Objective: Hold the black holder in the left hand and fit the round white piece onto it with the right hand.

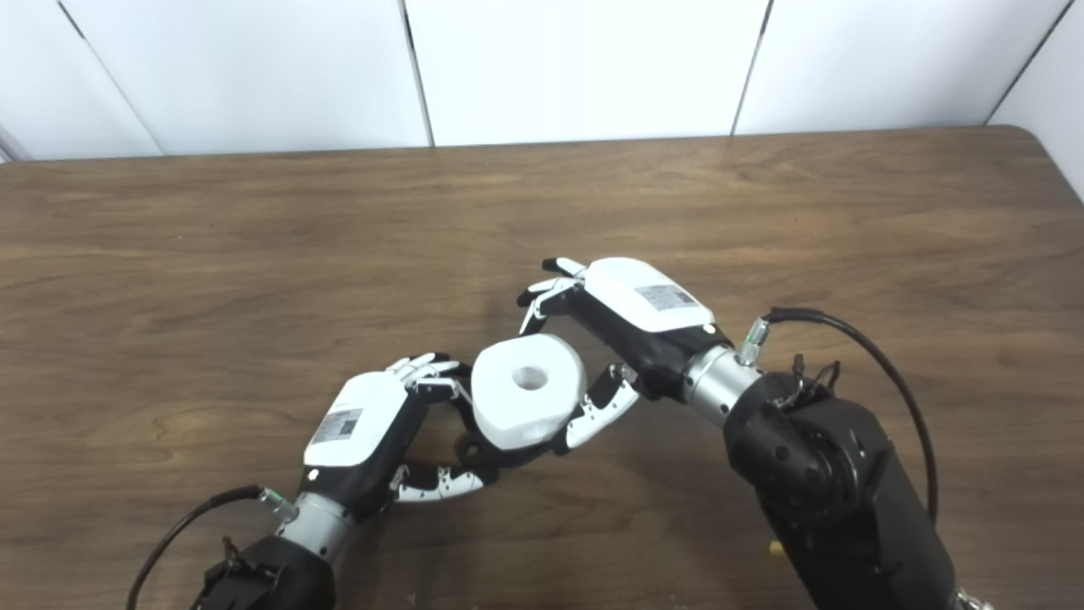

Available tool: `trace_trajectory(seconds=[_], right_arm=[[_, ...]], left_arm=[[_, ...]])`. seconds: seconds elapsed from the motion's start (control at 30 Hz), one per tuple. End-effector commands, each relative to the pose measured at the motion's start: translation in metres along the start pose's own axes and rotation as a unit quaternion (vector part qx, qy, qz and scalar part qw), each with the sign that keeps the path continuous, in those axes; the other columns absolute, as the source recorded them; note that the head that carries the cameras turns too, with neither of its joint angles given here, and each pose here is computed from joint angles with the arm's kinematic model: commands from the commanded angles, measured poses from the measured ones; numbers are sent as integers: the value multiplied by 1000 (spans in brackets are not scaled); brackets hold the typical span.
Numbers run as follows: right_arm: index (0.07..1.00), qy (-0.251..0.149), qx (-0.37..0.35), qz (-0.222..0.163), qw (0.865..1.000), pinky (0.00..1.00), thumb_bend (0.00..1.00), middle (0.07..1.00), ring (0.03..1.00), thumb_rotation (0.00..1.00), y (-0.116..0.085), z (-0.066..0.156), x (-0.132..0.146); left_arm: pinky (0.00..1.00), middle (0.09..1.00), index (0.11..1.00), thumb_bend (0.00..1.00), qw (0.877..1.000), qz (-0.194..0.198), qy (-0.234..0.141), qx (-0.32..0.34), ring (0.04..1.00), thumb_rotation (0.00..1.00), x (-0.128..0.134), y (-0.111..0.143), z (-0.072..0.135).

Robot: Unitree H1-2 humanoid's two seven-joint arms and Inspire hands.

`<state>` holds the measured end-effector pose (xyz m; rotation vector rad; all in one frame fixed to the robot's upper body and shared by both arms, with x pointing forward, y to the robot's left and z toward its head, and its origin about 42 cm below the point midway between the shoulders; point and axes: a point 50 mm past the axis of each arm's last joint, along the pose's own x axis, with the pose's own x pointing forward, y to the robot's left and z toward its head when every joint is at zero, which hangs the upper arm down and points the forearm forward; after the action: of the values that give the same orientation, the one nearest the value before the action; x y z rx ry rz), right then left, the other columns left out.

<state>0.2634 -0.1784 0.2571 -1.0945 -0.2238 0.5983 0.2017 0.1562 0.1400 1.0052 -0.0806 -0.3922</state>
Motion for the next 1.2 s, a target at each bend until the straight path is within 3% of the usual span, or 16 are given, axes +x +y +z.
trace_trajectory(seconds=[0.0, 1.17], right_arm=[[483, -17, -20, -27, 999, 908, 524, 827, 968, 136, -6, 6, 2], [482, -46, -31, -5, 998, 900, 524, 821, 966, 135, 10, 13, -2]], left_arm=[[895, 830, 491, 508, 997, -69, 31, -12, 906, 45, -4, -23, -8], [889, 828, 491, 508, 998, -64, 25, -12, 905, 46, -1, -23, -4]])
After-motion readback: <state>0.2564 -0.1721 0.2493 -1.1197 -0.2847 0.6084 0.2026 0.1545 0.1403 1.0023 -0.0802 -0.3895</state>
